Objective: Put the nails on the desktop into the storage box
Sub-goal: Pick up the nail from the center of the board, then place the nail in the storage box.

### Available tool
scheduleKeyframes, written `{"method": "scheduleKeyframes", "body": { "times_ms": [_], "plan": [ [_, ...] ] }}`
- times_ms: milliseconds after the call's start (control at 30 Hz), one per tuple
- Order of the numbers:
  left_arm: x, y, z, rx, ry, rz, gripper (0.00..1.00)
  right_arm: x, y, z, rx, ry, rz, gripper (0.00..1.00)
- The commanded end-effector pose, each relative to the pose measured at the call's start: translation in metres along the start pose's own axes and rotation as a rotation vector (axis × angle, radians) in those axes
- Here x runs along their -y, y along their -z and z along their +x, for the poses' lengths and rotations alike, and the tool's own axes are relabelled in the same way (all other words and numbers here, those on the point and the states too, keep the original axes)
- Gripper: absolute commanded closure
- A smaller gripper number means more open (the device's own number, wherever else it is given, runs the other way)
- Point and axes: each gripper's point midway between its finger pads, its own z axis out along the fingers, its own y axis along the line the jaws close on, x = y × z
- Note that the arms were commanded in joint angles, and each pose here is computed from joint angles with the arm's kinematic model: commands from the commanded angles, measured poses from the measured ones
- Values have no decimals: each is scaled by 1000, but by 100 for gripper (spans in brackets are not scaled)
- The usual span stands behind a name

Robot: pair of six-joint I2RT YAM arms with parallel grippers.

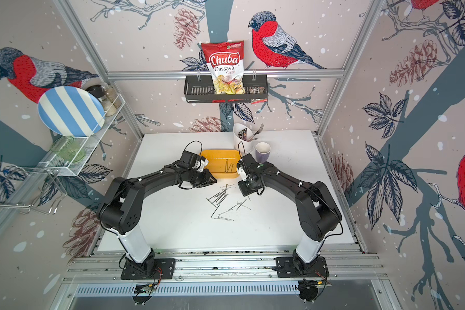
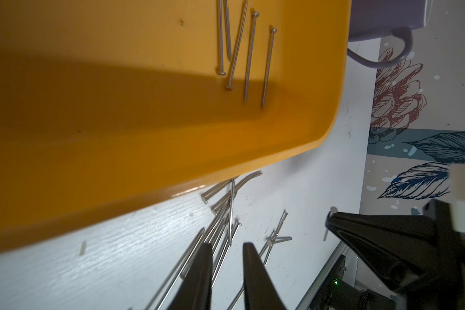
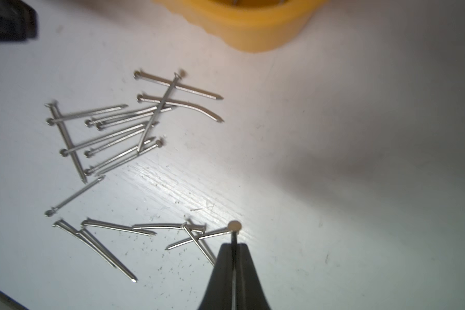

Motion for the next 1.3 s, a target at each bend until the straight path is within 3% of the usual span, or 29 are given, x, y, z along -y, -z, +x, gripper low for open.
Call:
{"method": "scheduleKeyframes", "body": {
  "times_ms": [0, 200, 567, 967, 1267],
  "plan": [
    [5, 4, -6, 29, -40, 11, 76, -10, 25, -28, 69, -96, -120, 92],
    [8, 11, -6, 44, -47, 11, 76, -18, 55, -93, 205, -183, -245, 92],
    [8, 35, -2, 62, -49, -39, 76, -3, 3, -163, 223, -251, -179, 94],
    [3, 54, 8, 62, -32, -71, 76, 6, -68, -171, 148, -292, -132, 94],
    [-4, 57, 9, 56, -29, -77, 76, 14, -100, -163, 87, -324, -93, 93]
  ]
}}
